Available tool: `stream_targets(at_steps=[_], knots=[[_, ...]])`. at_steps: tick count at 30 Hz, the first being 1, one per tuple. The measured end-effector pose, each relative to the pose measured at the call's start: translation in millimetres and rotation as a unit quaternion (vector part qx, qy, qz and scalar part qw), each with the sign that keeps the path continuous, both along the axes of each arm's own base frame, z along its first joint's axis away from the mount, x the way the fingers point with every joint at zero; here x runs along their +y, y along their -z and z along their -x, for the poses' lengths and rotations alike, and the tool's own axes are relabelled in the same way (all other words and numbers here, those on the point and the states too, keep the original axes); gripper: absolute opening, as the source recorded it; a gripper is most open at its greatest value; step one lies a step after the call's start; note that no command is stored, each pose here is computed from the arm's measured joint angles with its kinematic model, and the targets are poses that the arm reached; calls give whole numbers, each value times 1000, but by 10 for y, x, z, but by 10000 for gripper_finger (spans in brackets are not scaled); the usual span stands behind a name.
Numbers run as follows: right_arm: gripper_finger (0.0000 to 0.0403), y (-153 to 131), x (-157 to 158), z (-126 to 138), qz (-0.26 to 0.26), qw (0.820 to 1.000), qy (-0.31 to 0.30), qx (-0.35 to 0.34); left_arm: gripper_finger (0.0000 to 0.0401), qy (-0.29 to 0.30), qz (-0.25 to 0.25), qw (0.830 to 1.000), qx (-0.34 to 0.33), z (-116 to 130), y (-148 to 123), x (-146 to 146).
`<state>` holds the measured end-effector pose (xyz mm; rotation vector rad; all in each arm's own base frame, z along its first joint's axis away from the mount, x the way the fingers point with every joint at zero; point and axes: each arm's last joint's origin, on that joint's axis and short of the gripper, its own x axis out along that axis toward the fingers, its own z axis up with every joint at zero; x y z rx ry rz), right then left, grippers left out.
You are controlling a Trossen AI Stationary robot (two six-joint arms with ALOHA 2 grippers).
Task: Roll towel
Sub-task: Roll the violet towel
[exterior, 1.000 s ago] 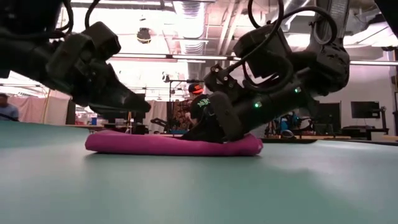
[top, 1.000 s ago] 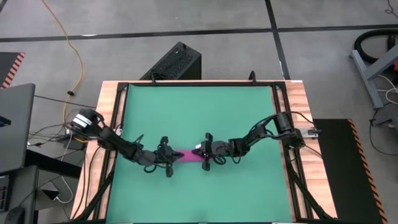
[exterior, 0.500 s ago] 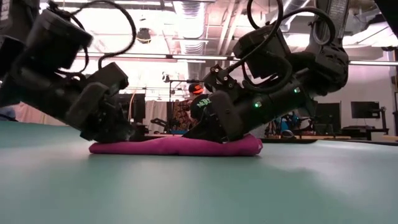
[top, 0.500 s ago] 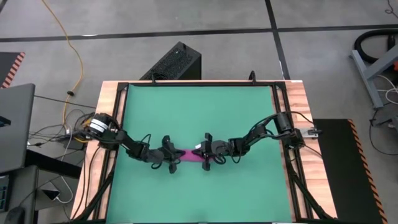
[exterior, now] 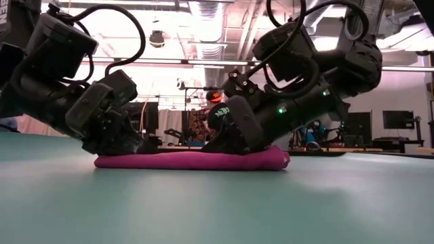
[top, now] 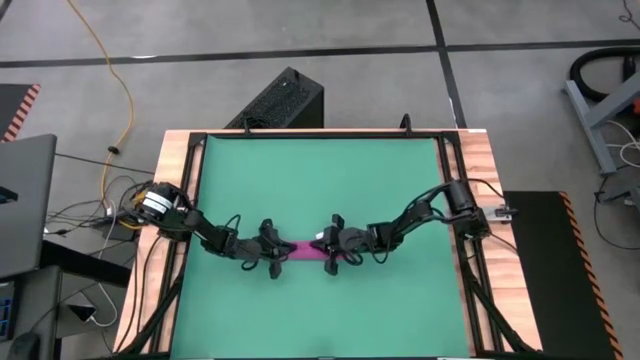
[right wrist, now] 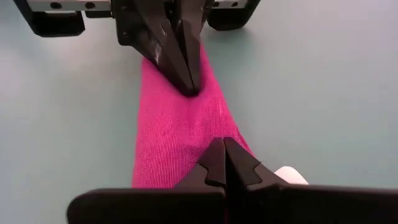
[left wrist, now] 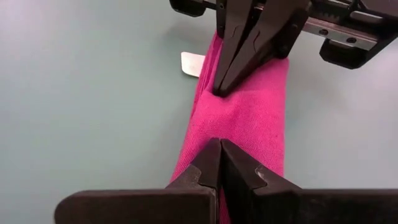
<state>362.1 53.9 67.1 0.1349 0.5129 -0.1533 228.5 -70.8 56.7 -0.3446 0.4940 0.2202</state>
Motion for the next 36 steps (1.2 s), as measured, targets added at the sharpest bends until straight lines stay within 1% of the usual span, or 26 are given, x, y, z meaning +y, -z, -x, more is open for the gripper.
stream_targets(at_steps=[4, 10, 14, 17, 21, 25, 27, 29, 33, 36], knots=[[10, -54, -5, -26, 0, 999, -2, -39, 0, -1, 1, 1000, 0, -25, -5, 1], [10, -121, -28, -52, 10, 998, 5, -69, 0, 1, 2, 1000, 1, -26, -3, 0], [10, -242, -7, -47, 29, 996, 1, -81, 0, 1, 3, 1000, 1, -26, -2, 0], [10, -404, -10, -22, 32, 995, 3, -90, 0, 1, 3, 1000, 1, -27, -2, -1], [10, -587, 17, 139, 31, 993, -5, -113, 0, 1, 3, 1000, 1, -27, -1, -2], [10, -682, 124, 364, 20, 991, -18, -135, 0, 1, 3, 1000, 0, -27, -2, -2], [10, -639, 173, 460, 21, 991, -12, -135, 0, 1, 2, 1000, 0, -27, -2, -1], [10, -542, 189, 531, 19, 992, 2, -122, 0, 2, 2, 1000, -1, -28, -4, -2], [10, -348, 157, 510, 4, 993, 19, -119, 0, 2, 2, 1000, -2, -31, -6, -3], [10, -127, 110, 493, -12, 994, 36, -107, 0, 2, 2, 1000, -2, -32, -7, -3]])
